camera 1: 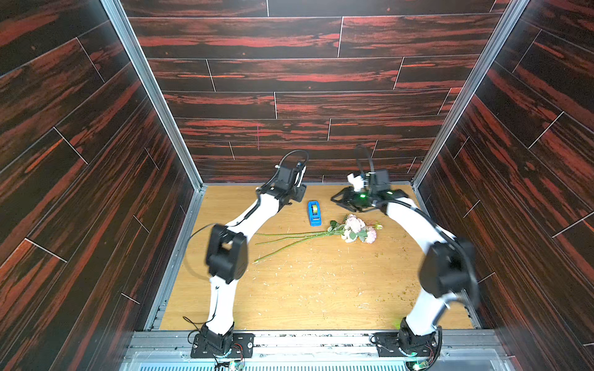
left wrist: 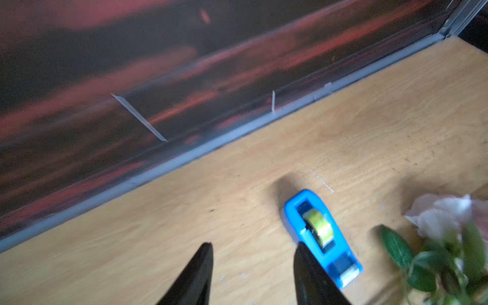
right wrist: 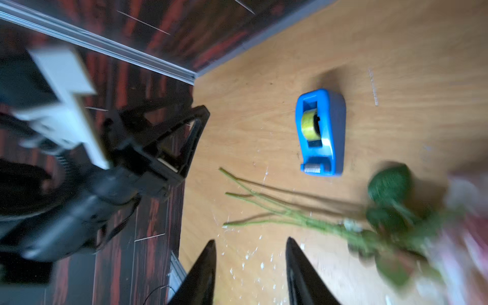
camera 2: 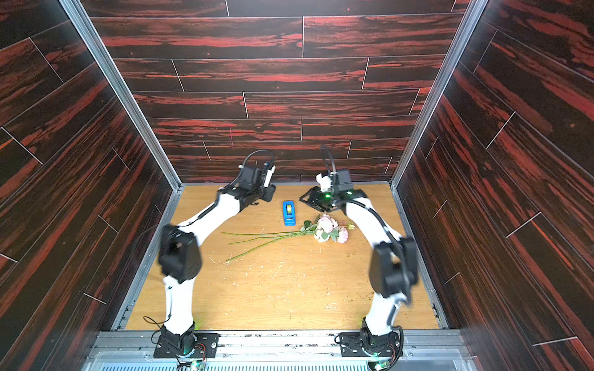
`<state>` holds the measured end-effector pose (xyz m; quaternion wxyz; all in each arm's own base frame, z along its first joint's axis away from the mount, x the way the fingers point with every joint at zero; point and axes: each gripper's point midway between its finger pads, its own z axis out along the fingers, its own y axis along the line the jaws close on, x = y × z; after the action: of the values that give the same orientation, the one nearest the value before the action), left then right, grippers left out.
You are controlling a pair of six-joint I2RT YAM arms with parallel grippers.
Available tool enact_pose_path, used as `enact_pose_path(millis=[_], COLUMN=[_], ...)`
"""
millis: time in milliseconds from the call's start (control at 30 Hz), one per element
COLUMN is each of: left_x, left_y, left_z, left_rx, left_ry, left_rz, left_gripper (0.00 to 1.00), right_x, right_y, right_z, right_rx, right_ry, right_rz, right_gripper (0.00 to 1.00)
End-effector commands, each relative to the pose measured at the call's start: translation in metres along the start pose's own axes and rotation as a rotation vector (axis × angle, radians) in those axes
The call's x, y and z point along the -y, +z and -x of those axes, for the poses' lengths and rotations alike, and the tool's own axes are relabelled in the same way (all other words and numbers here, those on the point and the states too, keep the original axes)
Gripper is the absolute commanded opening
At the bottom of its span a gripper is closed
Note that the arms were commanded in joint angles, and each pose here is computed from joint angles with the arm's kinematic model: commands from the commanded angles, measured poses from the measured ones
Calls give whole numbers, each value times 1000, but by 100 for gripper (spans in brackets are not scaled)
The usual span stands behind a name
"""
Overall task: Wrap bouquets with tape
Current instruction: Pull the tape from the tape cutter.
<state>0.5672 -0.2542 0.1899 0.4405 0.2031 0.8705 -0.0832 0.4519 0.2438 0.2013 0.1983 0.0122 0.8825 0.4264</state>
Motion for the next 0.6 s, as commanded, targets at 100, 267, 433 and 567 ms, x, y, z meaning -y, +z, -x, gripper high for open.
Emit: enact_pose_path(millis=[100,267,433,567], left_x=[9,20,25,22], left_y=[34,46,47,53], left_z=[-45,-65,-76,-88], left_rx=[-276,-355,-365,-383], left_ry=[-173,-314,-349,-354], left_rz=[-159,-303,-339,-309], left_gripper=[46,40,42,42], right_x=[17,34,48,59], right_y=[51,80,97,106], right_z=[-23,-28,-26,-23], right_rx=[-155,-223,-247,-253], right_ry=[42,59,73,79], right_rz=[-2,-46,-86,-116], right_gripper=[43,41,38,37])
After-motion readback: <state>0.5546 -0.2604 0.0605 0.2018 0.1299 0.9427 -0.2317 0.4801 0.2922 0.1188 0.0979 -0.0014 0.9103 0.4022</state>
